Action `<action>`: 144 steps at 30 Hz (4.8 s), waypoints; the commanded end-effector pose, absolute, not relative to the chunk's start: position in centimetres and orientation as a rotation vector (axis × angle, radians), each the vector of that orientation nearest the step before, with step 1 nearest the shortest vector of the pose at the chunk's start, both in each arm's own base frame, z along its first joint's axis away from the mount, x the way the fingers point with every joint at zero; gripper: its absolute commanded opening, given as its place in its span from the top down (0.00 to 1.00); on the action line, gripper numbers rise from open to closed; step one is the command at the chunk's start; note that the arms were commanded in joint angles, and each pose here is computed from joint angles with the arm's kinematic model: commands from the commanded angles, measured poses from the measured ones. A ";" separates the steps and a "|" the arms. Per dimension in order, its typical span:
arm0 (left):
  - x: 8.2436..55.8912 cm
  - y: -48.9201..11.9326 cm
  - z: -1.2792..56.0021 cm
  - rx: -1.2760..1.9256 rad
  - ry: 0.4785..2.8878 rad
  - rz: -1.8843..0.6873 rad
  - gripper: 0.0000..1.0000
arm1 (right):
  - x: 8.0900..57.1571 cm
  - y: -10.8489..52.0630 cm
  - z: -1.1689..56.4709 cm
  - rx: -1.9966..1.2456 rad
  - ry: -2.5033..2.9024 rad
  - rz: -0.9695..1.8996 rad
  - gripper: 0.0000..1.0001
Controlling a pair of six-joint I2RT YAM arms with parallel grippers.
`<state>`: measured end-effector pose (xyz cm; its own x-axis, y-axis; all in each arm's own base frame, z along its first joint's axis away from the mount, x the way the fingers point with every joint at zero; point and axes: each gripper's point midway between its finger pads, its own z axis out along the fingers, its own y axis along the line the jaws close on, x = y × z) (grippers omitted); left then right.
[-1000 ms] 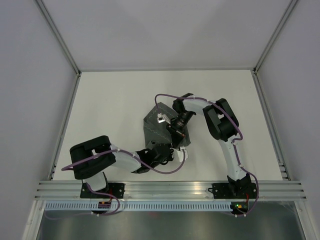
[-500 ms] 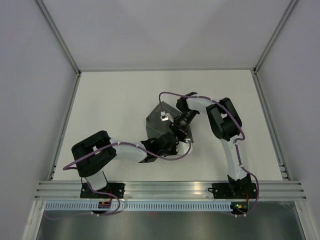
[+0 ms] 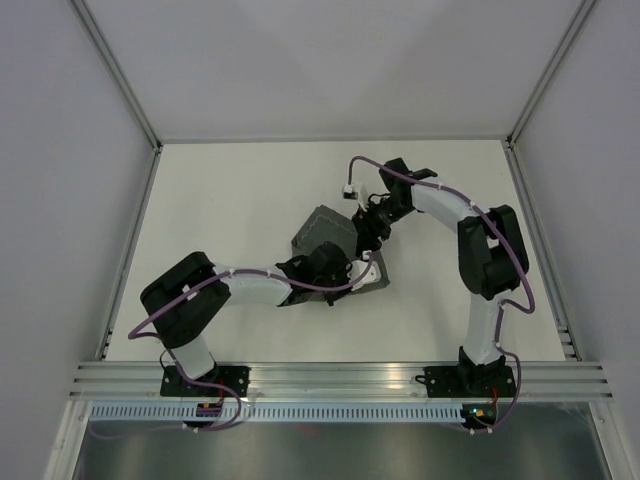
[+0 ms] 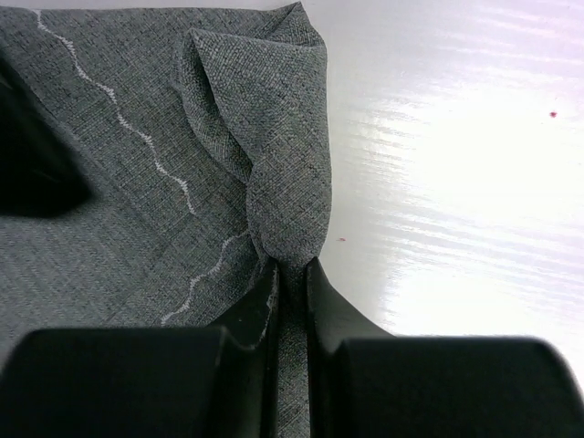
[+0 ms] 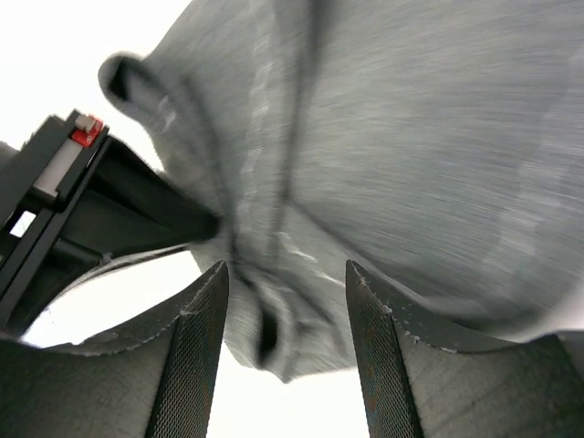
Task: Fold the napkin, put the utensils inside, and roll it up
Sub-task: Roll the napkin with the utensil
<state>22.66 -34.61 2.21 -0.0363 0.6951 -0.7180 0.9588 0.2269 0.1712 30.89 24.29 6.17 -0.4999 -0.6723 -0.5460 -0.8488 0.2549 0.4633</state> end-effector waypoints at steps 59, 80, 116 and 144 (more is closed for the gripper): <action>17.8 -33.5 0.0 1.062 2.493 -1.675 0.96 | 18.2 24.6 1.1 -1.936 1.521 0.196 0.62; 27.6 -32.3 8.2 0.791 2.216 -1.273 0.88 | 15.8 24.6 0.2 -2.041 1.672 0.447 1.00; 29.4 -17.2 23.8 0.258 1.506 -0.386 0.86 | 18.9 23.7 -1.4 -2.040 2.149 1.117 1.00; 20.2 -34.0 6.4 1.336 1.668 -0.242 0.50 | 21.6 23.7 -2.5 -1.911 2.369 1.194 0.99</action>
<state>20.19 -32.47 5.55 0.0074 0.6607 -0.7506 0.8266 0.4184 0.3764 21.16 26.44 1.81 -0.3847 -0.8154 -0.4325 -0.7606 0.0145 0.6491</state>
